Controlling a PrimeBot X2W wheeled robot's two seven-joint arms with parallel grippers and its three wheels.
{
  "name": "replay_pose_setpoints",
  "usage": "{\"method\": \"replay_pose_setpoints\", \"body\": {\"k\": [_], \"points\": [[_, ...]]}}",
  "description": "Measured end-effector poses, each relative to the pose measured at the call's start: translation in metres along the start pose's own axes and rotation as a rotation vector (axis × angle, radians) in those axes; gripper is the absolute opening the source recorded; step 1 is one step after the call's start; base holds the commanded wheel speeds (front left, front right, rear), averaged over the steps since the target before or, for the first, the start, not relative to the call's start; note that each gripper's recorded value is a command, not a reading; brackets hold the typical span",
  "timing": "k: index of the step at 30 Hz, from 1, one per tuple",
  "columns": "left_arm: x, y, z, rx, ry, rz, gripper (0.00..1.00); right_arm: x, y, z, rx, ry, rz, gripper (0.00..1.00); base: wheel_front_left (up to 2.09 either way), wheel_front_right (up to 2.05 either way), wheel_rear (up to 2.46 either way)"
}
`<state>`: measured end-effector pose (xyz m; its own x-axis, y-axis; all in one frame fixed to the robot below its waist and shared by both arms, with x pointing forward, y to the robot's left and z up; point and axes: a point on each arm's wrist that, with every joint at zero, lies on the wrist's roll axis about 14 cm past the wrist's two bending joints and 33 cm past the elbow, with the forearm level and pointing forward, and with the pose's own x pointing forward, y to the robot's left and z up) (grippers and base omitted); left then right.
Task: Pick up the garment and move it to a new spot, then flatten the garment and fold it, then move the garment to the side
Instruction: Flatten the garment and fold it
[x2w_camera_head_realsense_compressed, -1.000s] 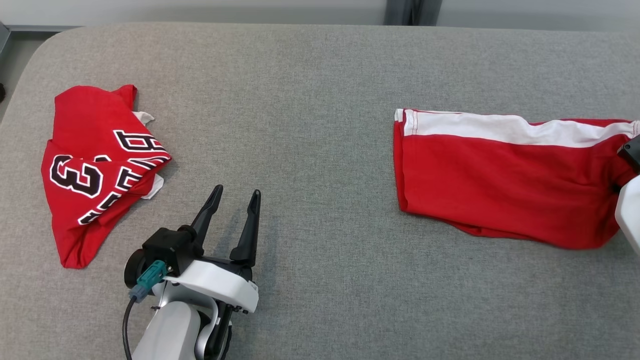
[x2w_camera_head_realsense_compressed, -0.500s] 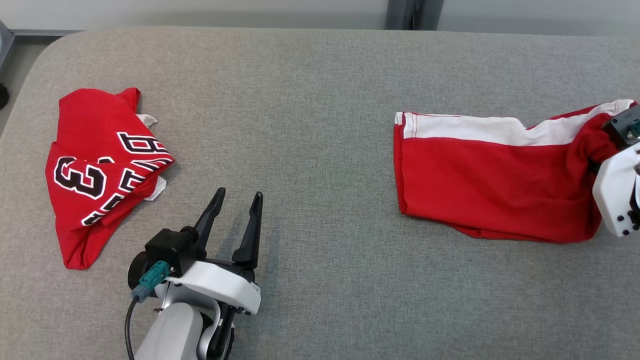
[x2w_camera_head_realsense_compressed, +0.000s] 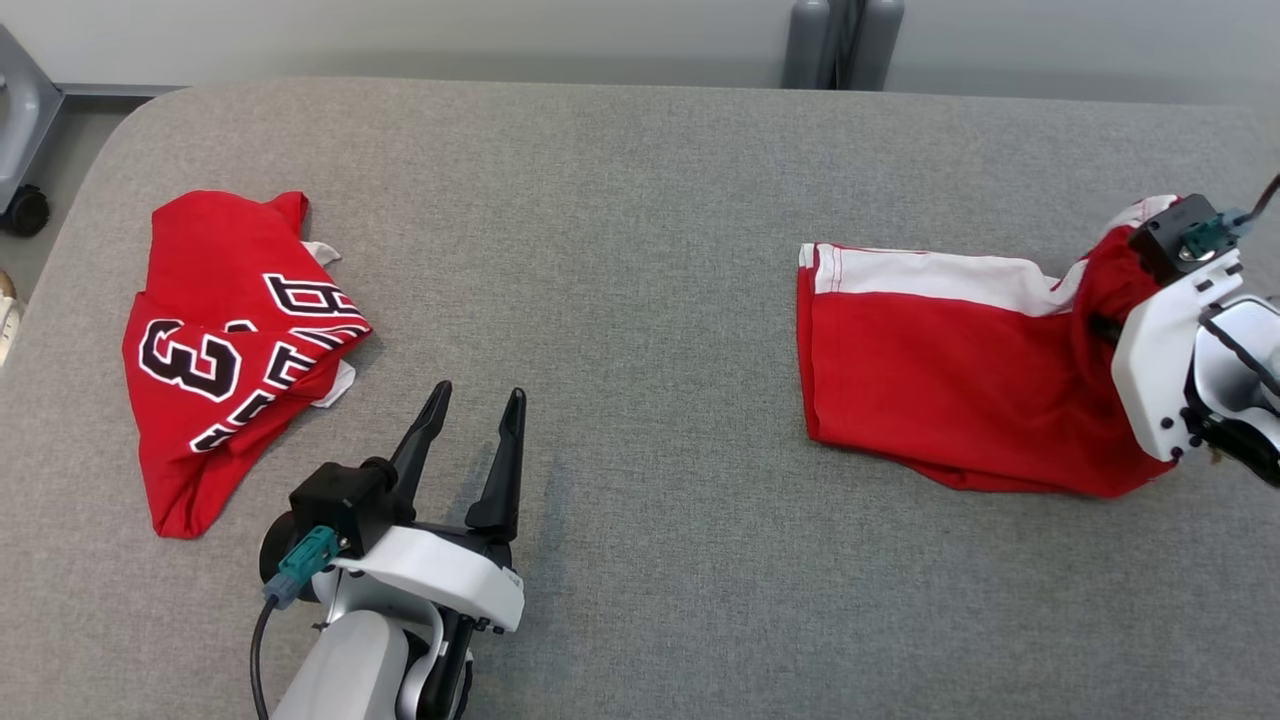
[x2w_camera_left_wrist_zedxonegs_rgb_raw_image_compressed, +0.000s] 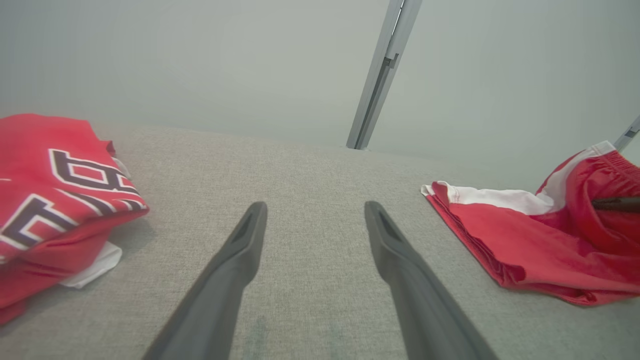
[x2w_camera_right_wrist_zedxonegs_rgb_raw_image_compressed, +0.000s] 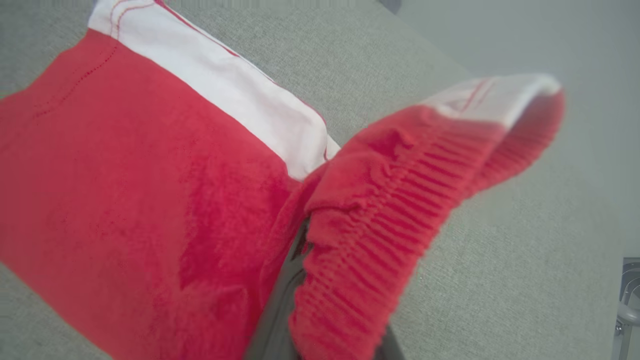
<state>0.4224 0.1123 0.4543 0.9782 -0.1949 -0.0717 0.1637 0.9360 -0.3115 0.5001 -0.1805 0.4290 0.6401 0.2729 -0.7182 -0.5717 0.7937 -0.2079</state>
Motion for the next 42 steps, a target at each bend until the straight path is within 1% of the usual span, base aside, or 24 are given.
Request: {"method": "replay_pose_setpoints", "body": {"k": [5,10,12,28,34,35,36,37,39,42], "points": [[-0.003,0.002,0.002,-0.006,-0.007,0.012,1.0,0.004,0.015,0.017,0.0,-0.029,0.039,0.0,0.0,0.0,0.0],[-0.006,0.005,0.002,-0.013,-0.007,0.024,1.0,0.011,0.04,0.036,0.064,-0.07,0.113,0.0,0.0,0.0,0.0],[-0.007,0.006,0.001,-0.015,-0.005,0.027,1.0,0.013,0.047,0.042,0.072,-0.078,0.133,0.0,0.0,0.0,0.0],[-0.013,0.02,-0.004,-0.023,0.012,0.073,1.0,0.043,0.095,0.052,0.051,-0.047,0.246,0.0,0.0,0.0,0.0],[-0.016,0.024,-0.005,-0.026,0.014,0.087,1.0,0.05,0.105,0.053,0.052,-0.039,0.268,0.0,0.0,0.0,0.0],[-0.016,0.025,-0.005,-0.027,0.014,0.089,1.0,0.051,0.105,0.052,0.053,-0.035,0.265,0.16,0.0,0.0,0.0],[-0.016,0.025,-0.004,-0.026,0.013,0.091,1.0,0.052,0.104,0.052,0.053,-0.033,0.263,0.68,0.0,0.0,0.0],[-0.016,0.026,-0.004,-0.026,0.012,0.092,1.0,0.053,0.105,0.051,0.054,-0.031,0.262,1.0,0.0,0.0,0.0],[-0.015,0.026,-0.003,-0.025,0.01,0.093,1.0,0.054,0.108,0.054,0.067,-0.044,0.272,1.0,0.0,0.0,0.0],[-0.015,0.026,-0.003,-0.026,0.008,0.092,1.0,0.052,0.115,0.067,0.121,-0.09,0.295,1.0,0.0,0.0,0.0]]}}
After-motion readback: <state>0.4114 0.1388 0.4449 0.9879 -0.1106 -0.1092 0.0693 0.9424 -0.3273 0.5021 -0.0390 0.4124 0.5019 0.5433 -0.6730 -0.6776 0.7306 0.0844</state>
